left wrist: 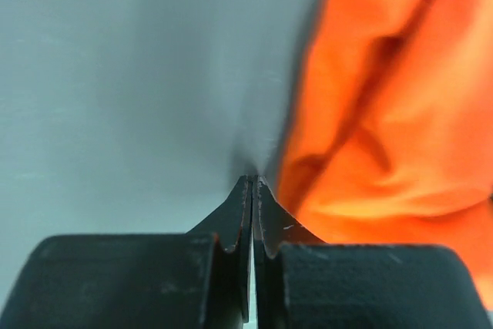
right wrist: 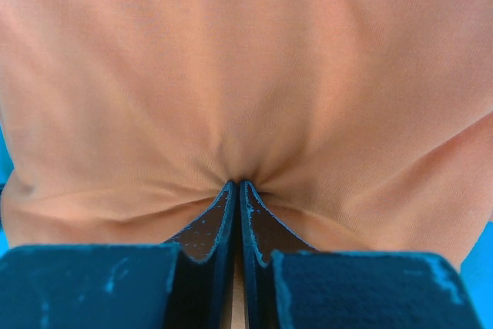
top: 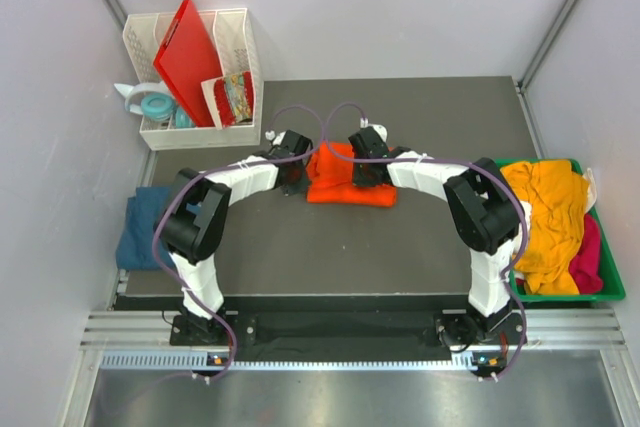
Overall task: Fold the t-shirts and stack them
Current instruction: Smooth out wrinkles on the folded tshirt
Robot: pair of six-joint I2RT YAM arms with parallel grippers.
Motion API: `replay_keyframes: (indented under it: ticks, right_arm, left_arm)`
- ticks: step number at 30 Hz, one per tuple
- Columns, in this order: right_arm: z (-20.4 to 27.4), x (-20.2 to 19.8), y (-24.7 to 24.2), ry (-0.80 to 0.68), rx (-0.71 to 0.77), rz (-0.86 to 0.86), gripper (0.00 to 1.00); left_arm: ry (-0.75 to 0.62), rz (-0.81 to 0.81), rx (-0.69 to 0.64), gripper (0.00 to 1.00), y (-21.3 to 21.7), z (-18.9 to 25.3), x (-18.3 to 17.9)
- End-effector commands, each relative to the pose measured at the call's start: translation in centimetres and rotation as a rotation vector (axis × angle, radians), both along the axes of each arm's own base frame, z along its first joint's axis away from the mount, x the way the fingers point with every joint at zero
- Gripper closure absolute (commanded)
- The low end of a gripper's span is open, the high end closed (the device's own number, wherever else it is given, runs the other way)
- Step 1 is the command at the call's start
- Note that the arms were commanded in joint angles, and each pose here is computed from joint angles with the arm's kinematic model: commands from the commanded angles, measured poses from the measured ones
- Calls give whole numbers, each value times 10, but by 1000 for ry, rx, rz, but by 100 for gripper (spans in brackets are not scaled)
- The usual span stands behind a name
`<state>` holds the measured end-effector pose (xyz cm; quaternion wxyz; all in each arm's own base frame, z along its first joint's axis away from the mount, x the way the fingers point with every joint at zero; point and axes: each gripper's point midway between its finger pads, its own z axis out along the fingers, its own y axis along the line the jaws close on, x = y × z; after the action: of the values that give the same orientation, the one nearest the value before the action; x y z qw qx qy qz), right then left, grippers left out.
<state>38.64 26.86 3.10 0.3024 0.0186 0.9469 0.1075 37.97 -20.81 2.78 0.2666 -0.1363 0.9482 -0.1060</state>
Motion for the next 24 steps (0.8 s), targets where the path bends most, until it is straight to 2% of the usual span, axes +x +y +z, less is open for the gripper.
replay_keyframes:
  ticks: [1, 4, 7, 9, 12, 19, 24]
  right_arm:
    - [-17, -31, 1, 93, -28, 42, 98]
    - [-17, -32, 0, 93, -32, 45, 98]
    - [-17, -31, 0, 90, -31, 46, 98]
    - [-15, -30, 1, 89, -31, 47, 98]
    - [-12, -27, 3, 83, -27, 49, 97]
    - [-13, -26, 7, 85, -28, 58, 97]
    - [-17, -26, 5, 92, -34, 58, 97]
  left_arm:
    - [29, 101, 138, 100, 41, -3, -3]
    - [11, 104, 138, 100, 48, 4, -1]
    - [-125, 42, 39, 100, 33, 39, 9]
    - [-233, 19, -15, 85, 27, 68, 16]
    - [-267, -21, -12, 49, 21, 83, 24]
    - [-226, -78, -28, 33, 7, 76, 22]
    - [-200, -136, -44, 29, -15, 61, 15]
